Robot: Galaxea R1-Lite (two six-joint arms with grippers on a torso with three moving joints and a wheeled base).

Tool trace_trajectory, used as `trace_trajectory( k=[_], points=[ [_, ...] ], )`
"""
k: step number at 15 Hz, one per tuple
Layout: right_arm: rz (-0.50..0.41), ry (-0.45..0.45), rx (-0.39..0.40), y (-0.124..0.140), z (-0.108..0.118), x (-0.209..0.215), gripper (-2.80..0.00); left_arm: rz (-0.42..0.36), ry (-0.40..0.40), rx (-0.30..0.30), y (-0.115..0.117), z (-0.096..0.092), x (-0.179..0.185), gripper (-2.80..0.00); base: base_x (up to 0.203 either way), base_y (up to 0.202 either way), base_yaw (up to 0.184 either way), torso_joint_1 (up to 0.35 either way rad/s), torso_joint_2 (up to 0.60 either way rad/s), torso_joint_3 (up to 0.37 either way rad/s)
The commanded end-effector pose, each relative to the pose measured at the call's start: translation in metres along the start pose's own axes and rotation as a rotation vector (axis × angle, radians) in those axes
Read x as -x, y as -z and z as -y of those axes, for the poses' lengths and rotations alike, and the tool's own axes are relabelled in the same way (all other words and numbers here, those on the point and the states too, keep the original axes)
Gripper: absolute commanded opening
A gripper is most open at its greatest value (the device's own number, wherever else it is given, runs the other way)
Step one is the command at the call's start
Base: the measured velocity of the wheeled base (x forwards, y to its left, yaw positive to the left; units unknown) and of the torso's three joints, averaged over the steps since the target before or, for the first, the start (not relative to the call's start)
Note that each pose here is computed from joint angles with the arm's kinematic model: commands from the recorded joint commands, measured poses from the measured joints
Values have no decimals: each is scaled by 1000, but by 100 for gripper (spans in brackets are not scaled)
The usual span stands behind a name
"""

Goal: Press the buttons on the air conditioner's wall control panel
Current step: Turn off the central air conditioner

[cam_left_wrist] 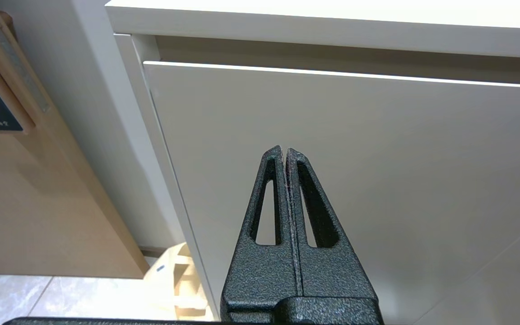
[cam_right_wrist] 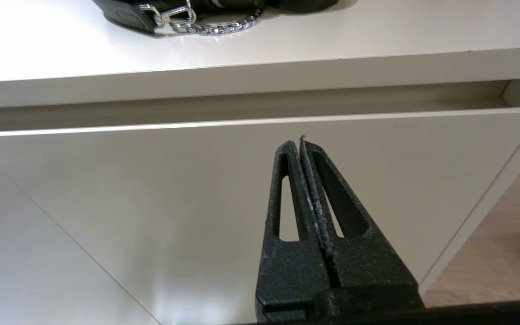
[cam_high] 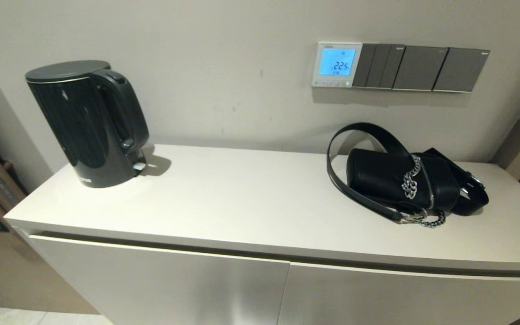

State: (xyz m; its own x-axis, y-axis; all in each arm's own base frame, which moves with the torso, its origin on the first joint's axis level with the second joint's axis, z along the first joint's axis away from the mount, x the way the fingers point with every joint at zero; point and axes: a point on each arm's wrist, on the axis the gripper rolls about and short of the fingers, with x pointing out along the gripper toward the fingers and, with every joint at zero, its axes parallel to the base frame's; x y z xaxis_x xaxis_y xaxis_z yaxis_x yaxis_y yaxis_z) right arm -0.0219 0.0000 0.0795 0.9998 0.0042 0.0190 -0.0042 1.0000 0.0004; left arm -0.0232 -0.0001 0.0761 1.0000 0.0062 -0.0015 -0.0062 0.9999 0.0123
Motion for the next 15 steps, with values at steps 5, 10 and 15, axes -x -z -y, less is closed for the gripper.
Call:
trace_trajectory(
  k=[5,10,15],
  points=[
    [-25,3,11,4,0,1,-280,-2,0,0,0,0,0,-280,0,0,0,0,0,0],
    [-27,5,0,5,0,1,-280,-2,0,0,0,0,0,-280,0,0,0,0,0,0],
    [-28,4,-3,5,0,1,-280,-2,0,0,0,0,0,-280,0,0,0,0,0,0]
  ],
)
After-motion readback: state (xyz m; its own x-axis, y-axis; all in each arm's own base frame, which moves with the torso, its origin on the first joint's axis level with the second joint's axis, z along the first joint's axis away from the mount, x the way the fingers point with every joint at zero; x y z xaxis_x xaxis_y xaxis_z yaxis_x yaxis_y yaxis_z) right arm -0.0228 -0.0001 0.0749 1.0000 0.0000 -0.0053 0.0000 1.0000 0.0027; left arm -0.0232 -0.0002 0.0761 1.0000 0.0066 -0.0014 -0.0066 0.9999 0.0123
